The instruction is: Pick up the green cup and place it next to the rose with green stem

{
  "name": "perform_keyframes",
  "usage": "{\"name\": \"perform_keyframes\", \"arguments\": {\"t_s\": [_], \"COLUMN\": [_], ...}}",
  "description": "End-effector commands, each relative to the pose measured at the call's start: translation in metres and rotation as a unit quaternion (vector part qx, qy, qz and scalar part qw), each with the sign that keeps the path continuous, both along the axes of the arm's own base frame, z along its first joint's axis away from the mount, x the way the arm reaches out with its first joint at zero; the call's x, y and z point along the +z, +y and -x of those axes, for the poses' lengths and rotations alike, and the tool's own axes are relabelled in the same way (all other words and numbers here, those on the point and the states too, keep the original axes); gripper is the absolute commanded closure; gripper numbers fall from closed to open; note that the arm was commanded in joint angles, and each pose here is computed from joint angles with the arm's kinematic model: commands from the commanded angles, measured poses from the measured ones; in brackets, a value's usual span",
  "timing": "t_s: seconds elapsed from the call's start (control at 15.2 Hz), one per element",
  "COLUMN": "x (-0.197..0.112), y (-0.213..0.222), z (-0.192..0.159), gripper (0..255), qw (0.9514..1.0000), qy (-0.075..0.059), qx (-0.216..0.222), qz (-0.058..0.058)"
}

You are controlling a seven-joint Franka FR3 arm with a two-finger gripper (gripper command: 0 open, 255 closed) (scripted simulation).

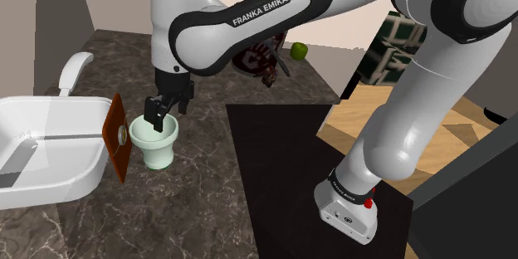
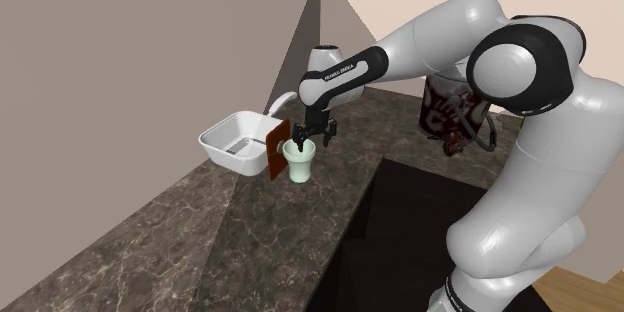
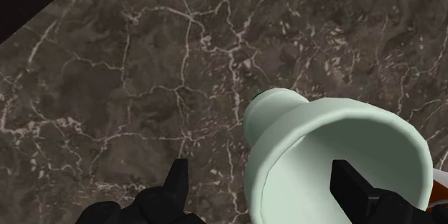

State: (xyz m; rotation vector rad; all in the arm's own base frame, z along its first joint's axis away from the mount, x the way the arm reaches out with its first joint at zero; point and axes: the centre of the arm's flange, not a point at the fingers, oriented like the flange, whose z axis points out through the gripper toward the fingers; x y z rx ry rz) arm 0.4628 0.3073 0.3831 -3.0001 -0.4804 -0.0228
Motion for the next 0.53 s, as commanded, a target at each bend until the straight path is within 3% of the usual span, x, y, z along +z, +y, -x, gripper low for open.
{"name": "perform_keyframes", "arguments": {"t_s": [0.0,0.07,0.13,0.46], "x": [-0.0001,-0.0001,-0.0001,-0.0001], "y": [0.0000,0.0000,0.0000,0.0000], "z": [0.0000,0.0000,0.0000,0.0000], "gripper": [0,0,255,255], "qw": [1.0000,1.0000,1.0000,1.0000], "qy": [0.000,0.000,0.000,0.000], "qx": [0.000,0.000,0.000,0.000], "qz": [0.000,0.000,0.000,0.000]}}
